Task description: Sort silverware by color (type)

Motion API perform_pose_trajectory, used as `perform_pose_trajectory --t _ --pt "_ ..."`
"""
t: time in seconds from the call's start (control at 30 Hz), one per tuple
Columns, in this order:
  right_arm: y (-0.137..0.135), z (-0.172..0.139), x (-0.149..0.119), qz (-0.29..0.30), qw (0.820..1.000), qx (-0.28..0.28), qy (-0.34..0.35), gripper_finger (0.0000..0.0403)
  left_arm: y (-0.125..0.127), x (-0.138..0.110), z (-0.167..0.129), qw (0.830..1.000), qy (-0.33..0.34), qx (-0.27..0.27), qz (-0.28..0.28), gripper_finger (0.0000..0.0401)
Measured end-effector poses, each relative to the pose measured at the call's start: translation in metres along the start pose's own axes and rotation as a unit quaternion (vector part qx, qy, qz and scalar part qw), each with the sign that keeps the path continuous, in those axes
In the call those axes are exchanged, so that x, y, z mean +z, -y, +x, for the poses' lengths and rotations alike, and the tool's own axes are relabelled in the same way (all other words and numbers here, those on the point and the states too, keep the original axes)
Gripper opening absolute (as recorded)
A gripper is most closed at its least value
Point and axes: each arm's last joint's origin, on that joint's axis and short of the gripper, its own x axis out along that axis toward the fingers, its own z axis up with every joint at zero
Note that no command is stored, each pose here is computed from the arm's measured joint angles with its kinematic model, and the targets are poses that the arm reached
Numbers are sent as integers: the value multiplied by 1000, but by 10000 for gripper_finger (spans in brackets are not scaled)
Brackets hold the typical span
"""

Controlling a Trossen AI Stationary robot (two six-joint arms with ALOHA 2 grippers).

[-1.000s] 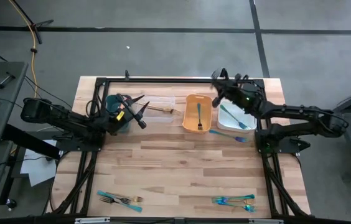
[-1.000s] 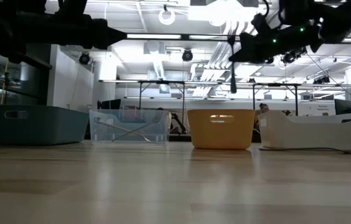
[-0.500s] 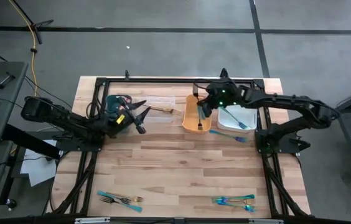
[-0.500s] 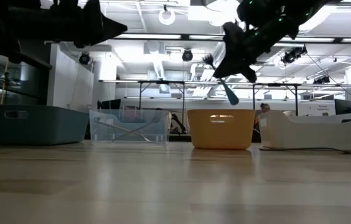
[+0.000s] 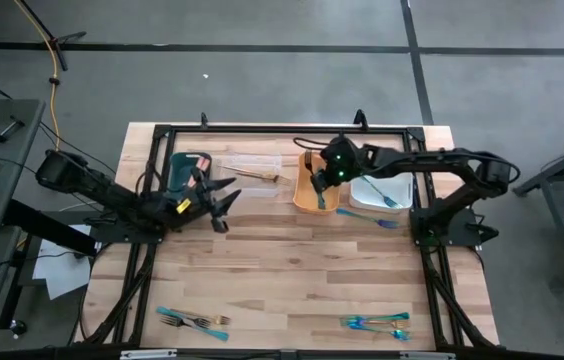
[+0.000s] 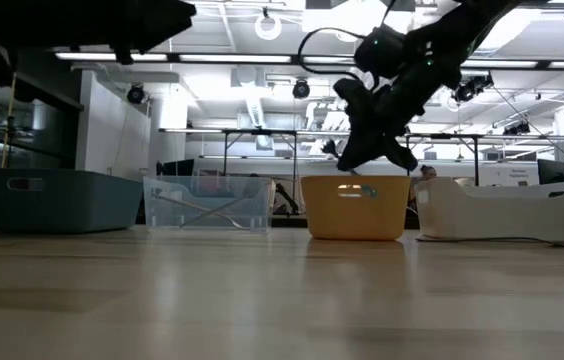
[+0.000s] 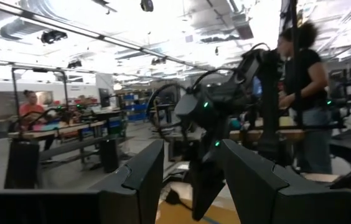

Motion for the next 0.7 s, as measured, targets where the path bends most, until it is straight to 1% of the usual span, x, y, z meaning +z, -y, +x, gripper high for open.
perform_pose_trajectory --t 0.1,0.17,0.27,0.5,0.6,0.7 --pt "1 3 -3 18 1000 -9 -9 4 2 3 -2 1000 9 -7 -10 154" --pt "0 3 -4 23 1000 -14 -7 14 4 4 -3 1000 13 -11 -15 154" --pt "-1 3 -4 30 999 -15 -5 36 5 6 -5 1000 17 -16 -20 154" --pt "-5 4 -8 23 1000 -14 -9 84 9 13 -11 998 29 -32 -37 154" --pt "-11 -4 -8 -4 1000 0 -4 98 10 18 -14 998 35 -39 -46 154" --pt "-25 -21 -11 -57 998 12 29 102 11 21 -17 997 35 -46 -50 154"
